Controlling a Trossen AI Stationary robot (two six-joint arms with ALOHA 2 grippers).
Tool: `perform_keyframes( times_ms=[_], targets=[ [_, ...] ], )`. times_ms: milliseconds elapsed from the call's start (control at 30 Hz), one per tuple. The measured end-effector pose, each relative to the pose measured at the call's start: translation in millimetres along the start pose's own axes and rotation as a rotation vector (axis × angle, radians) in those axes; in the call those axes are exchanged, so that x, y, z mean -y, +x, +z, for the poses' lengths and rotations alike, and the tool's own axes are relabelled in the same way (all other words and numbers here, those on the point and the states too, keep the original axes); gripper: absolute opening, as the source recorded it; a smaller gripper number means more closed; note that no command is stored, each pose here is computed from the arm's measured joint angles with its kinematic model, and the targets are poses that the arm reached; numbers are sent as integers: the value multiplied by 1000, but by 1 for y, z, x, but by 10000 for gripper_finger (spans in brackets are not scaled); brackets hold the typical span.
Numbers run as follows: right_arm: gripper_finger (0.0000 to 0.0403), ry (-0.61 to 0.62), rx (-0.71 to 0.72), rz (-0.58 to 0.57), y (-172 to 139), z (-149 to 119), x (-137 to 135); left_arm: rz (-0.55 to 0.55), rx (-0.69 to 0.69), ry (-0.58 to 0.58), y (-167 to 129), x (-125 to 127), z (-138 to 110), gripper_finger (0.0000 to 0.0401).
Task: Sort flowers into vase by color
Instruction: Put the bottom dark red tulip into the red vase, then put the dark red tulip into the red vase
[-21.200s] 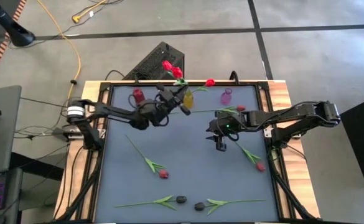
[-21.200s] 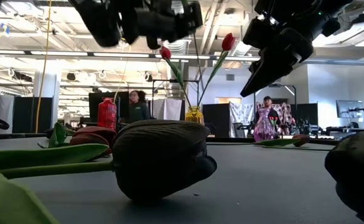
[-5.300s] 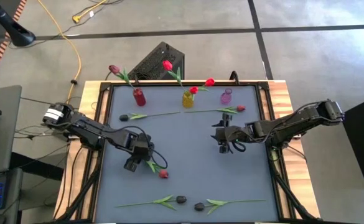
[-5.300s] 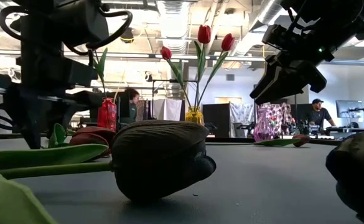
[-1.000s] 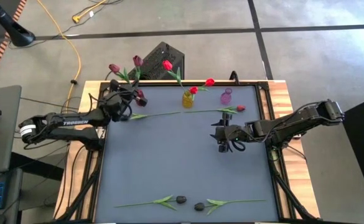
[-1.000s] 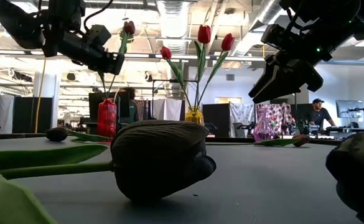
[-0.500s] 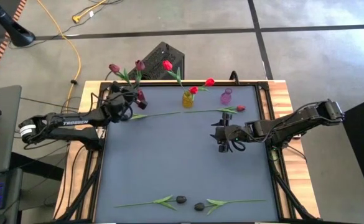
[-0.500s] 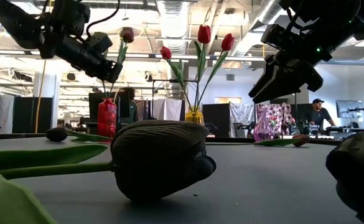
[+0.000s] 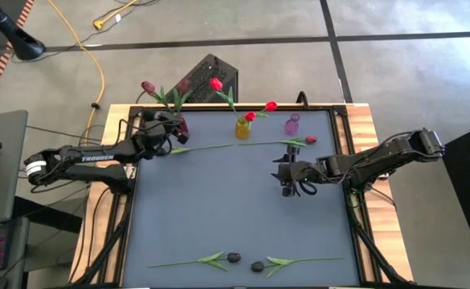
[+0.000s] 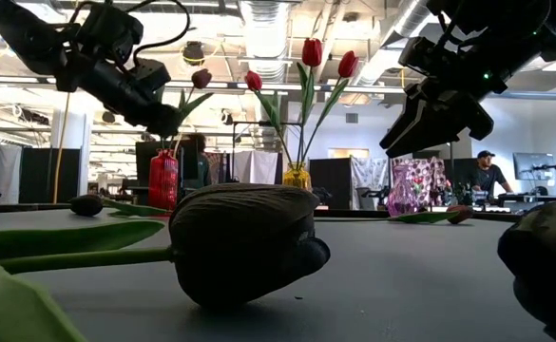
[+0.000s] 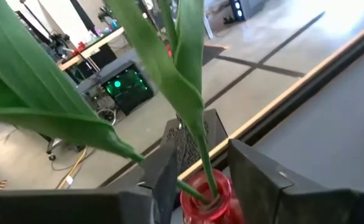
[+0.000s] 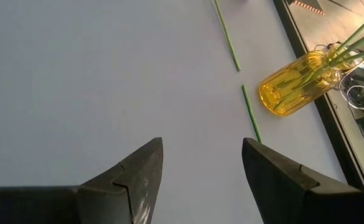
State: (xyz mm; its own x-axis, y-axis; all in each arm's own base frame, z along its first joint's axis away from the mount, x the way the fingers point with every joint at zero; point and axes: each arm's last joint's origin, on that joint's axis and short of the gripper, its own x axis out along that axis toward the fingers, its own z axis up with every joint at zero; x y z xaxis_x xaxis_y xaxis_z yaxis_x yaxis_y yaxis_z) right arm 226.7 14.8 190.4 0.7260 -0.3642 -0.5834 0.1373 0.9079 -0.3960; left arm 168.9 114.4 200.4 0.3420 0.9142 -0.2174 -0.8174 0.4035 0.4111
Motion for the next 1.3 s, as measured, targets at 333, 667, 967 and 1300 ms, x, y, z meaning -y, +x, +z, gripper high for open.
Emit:
perform_keyframes(
  times_ms=[333, 667, 967, 1300],
  targets=[
    [244, 0, 0, 0, 0, 0, 0, -87, -64, 123, -6, 10, -9, 163],
    [244, 0, 0, 0, 0, 0, 0, -221, 24, 257, -25, 31, 7, 163],
    [244, -1, -3, 0, 0, 0, 0, -662, 204, 215, -55, 58, 26, 163],
    [244, 132, -108, -8, 10, -13, 22, -1072, 292, -59, -75, 92, 35, 162]
  ],
)
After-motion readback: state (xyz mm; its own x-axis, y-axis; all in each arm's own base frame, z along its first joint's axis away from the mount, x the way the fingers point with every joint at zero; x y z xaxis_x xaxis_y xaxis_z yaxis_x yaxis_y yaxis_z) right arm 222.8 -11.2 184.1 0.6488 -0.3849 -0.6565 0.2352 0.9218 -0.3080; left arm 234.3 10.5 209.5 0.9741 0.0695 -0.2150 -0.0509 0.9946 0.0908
